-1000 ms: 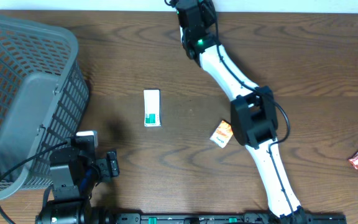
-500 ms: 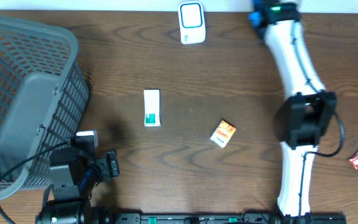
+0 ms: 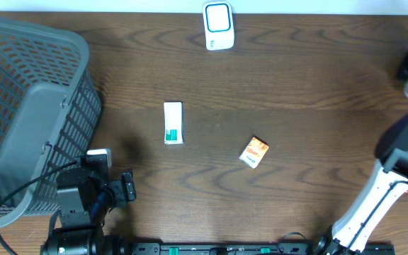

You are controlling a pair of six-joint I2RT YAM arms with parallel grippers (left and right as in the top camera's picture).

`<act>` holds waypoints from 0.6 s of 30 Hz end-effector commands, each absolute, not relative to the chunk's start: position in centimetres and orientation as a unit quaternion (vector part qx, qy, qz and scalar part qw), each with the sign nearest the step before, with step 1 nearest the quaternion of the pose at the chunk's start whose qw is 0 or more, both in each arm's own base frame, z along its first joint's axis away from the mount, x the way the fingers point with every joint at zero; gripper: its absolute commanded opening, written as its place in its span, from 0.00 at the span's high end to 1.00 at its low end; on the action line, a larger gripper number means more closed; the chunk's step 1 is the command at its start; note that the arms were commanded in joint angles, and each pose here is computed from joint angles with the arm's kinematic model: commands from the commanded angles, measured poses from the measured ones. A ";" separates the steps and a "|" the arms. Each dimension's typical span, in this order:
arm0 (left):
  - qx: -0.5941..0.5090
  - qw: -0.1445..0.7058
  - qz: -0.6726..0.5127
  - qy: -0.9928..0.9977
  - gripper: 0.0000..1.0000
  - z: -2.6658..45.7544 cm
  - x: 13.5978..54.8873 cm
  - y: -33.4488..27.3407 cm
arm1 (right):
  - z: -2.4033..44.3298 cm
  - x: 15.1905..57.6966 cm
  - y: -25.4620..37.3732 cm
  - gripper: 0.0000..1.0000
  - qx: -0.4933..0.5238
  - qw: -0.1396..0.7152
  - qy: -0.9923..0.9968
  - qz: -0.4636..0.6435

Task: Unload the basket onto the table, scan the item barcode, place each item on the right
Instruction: 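Carry the green-capped jar right and set it at the table's right edge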

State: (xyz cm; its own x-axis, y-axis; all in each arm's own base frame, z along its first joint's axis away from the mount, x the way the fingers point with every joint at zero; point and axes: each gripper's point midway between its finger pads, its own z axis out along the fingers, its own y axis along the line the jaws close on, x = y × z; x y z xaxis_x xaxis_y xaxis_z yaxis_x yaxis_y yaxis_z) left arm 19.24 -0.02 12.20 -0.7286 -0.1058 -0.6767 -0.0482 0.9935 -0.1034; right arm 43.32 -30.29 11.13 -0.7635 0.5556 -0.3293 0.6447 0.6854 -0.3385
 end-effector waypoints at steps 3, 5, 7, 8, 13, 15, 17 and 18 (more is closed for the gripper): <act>-0.032 0.367 -0.041 0.929 0.12 12.3 19.2 -0.2 | 7.8 41.0 -32.0 0.57 0.383 0.090 0.908 -0.144; -0.032 0.367 -0.041 0.929 0.12 12.3 19.2 -0.2 | 6.2 39.8 -33.1 0.51 0.400 0.084 0.903 -0.135; -0.032 0.367 -0.041 0.929 0.12 12.3 19.2 -0.2 | 5.1 38.9 -33.6 0.44 0.412 0.077 0.898 -0.134; -0.032 0.367 -0.041 0.929 0.12 12.3 19.2 -0.2 | 4.6 38.5 -33.8 0.44 0.419 0.074 0.895 -0.133; -0.032 0.367 -0.041 0.929 0.12 12.3 19.2 -0.2 | 3.8 37.5 -34.5 0.25 0.434 0.069 0.890 -0.123; -0.032 0.367 -0.041 0.929 0.12 12.3 19.3 -0.2 | 4.2 37.5 -34.7 0.06 0.436 0.074 0.889 -0.120; -0.032 0.367 -0.041 0.929 0.12 12.3 19.2 -0.2 | 5.0 37.6 -34.8 0.01 0.437 0.078 0.888 -0.121; -0.032 0.367 -0.041 0.929 0.12 12.3 19.2 -0.2 | 5.8 37.7 -34.9 0.01 0.437 0.084 0.887 -0.122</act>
State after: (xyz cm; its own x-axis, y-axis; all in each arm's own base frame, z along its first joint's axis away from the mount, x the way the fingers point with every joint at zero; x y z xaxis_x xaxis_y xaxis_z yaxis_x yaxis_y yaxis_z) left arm 19.24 -0.02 12.19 -0.7288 -0.1058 -0.6765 -0.0482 0.9935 -0.1034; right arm 37.03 -34.33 3.36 -0.6256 0.7520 -0.2075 0.7801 0.6022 -0.1696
